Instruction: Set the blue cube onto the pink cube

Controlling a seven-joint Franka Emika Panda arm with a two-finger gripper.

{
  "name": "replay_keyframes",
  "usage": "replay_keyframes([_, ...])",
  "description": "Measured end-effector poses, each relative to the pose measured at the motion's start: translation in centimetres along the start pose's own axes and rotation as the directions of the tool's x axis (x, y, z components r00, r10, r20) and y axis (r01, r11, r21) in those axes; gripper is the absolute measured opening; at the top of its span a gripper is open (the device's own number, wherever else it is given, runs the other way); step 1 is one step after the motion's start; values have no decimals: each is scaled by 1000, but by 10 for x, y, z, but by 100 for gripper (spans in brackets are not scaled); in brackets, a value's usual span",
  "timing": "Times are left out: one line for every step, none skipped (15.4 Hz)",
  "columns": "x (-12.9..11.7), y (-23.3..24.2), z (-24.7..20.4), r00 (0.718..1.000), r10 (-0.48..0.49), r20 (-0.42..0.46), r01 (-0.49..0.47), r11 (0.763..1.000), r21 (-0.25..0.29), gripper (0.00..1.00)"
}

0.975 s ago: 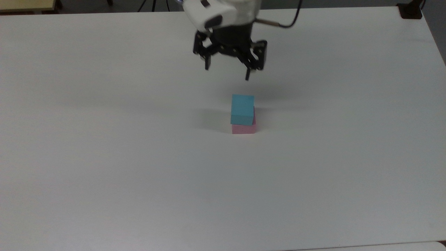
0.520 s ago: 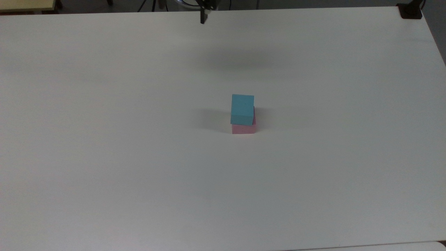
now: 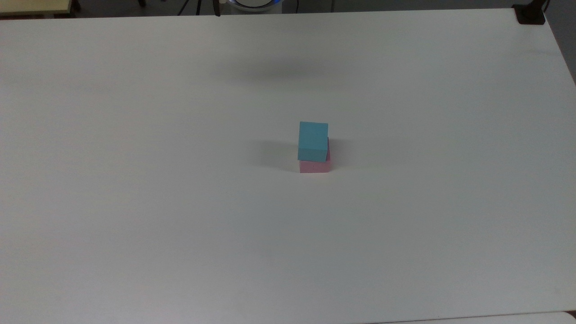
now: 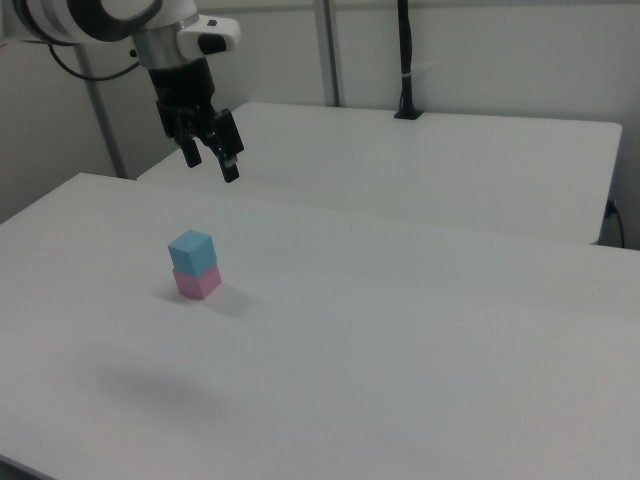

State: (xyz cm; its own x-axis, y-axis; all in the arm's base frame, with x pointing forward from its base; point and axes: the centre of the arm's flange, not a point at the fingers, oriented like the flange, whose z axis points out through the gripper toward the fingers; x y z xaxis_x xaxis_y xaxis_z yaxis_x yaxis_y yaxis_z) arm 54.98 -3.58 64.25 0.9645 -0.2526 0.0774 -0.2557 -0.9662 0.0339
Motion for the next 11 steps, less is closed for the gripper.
replay_keyframes([0,1,1,1000,-25,2,25,1000,0,100])
replay_keyframes([0,1,2,999,-42,3,42,999,-1,100])
replay_keyframes([0,1,2,999,-50,4,50,999,-1,100])
replay_keyframes([0,1,2,998,-57,4,57,998,-1,100])
replay_keyframes([0,1,2,998,-59,4,59,998,-1,100])
replay_keyframes([0,1,2,998,-60,4,60,998,-1,100])
replay_keyframes([0,1,2,998,-60,4,60,998,-1,100])
replay_keyframes([0,1,2,998,-60,3,60,998,-1,100])
replay_keyframes([0,1,1,998,-60,3,60,998,-1,100])
replay_keyframes([0,1,1,998,-60,3,60,998,0,100])
replay_keyframes([0,1,1,998,-60,2,60,998,0,100])
